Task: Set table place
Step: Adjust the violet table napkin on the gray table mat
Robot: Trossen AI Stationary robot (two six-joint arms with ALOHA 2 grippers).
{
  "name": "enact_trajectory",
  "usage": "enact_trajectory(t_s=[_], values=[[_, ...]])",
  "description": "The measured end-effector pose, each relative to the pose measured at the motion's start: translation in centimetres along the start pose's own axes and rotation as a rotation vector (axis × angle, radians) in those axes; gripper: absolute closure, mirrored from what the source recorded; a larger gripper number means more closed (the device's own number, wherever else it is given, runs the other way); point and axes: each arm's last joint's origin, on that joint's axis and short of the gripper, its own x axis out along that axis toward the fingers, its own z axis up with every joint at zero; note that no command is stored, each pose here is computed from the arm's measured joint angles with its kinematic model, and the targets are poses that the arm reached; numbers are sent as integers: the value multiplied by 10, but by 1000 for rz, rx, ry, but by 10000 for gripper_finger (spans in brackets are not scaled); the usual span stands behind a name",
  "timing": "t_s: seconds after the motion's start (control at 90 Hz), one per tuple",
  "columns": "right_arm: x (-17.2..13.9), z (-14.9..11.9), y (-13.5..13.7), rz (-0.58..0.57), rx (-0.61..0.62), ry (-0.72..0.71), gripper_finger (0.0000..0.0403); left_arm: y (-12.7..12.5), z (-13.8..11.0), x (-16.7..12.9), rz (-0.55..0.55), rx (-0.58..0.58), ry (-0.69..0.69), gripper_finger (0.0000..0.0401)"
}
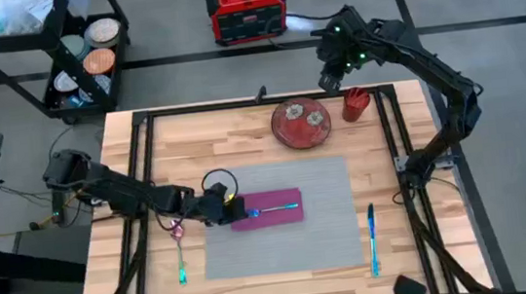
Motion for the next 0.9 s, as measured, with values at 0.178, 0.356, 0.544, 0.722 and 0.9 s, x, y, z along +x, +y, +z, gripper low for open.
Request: enact_trajectory(t_s=[0.178,0.356,0.544,0.722,0.9], values=[[-8,-4,1,9,-2,3,305,3,12,-9,65,34,-17,255],[-8,-5,4,15,-9,22,305,29,14,-18,339,-96,-42,220],[-1,-6,10,28,-8,33,305,26,16,-17,303,-145,-73,219],[44,-32,30,105,-6,213,307,28,18,-16,319,-137,-85,219],[93,-77,71,162,-78,310,359,28,18,-16,322,-132,-89,219]])
